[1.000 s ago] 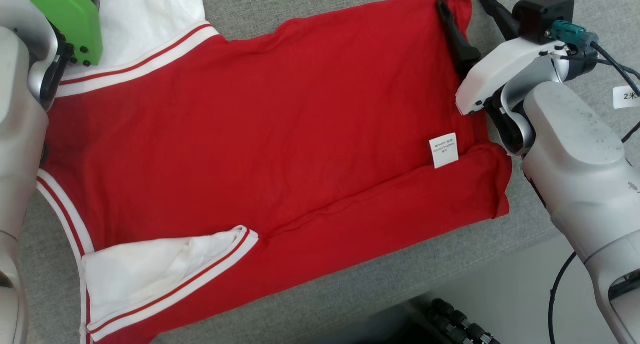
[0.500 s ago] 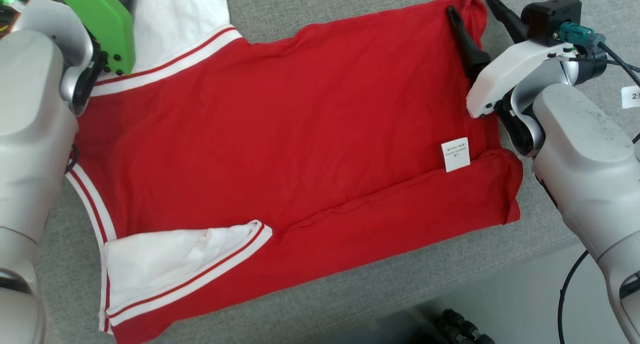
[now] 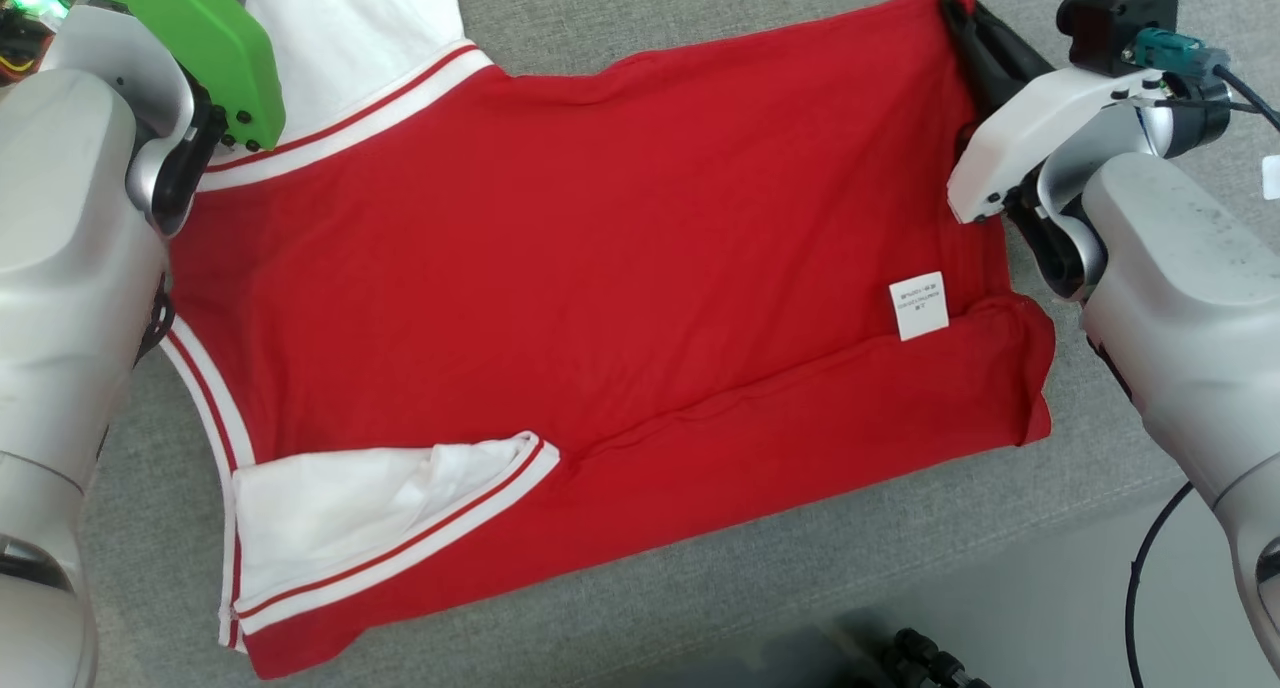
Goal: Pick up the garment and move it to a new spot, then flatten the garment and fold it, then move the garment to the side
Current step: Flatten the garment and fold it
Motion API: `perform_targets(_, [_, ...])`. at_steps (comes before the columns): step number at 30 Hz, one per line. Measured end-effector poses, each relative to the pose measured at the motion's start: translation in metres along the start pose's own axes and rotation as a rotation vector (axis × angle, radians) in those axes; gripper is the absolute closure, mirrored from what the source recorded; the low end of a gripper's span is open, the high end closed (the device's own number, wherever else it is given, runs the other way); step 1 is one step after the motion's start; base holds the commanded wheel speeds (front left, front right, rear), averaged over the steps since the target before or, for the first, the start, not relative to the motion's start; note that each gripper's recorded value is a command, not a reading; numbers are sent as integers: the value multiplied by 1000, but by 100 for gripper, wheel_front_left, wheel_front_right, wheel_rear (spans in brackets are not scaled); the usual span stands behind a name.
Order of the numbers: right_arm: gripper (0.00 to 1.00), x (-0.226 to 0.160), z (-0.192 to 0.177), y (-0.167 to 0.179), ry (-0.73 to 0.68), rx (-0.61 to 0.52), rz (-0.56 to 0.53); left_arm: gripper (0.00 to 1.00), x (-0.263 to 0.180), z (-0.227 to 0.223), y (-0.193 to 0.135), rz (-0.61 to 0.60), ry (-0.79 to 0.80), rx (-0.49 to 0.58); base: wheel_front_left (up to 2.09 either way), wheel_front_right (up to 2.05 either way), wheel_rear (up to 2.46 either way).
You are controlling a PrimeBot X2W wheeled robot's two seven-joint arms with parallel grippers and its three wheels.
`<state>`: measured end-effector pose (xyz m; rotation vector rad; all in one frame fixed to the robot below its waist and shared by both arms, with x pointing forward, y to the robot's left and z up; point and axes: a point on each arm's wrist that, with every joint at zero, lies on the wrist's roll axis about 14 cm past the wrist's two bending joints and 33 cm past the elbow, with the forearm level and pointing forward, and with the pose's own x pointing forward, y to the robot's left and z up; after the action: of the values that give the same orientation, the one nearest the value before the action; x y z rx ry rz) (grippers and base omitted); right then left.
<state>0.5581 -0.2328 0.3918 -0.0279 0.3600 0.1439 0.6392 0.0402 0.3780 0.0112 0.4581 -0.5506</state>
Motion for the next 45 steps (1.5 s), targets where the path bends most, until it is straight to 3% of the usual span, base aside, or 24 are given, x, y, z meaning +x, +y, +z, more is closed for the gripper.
perform_targets(6, [100, -1, 23, -2, -71, 2, -3, 100, -16, 37, -6, -3, -147, -61, 0, 0, 0])
perform_targets(13, [100, -12, 36, 0, -130, 29, 3, 100, -49, 51, -23, -37, -282, -130, 0, 0, 0])
perform_targets(25, [100, -34, 30, 4, -177, 45, -3, 100, -111, 27, -59, -51, -375, -258, 0, 0, 0])
perform_targets(45, [100, -81, 28, 6, -243, 76, -38, 100, -204, 13, -83, 62, -464, -375, 0, 0, 0])
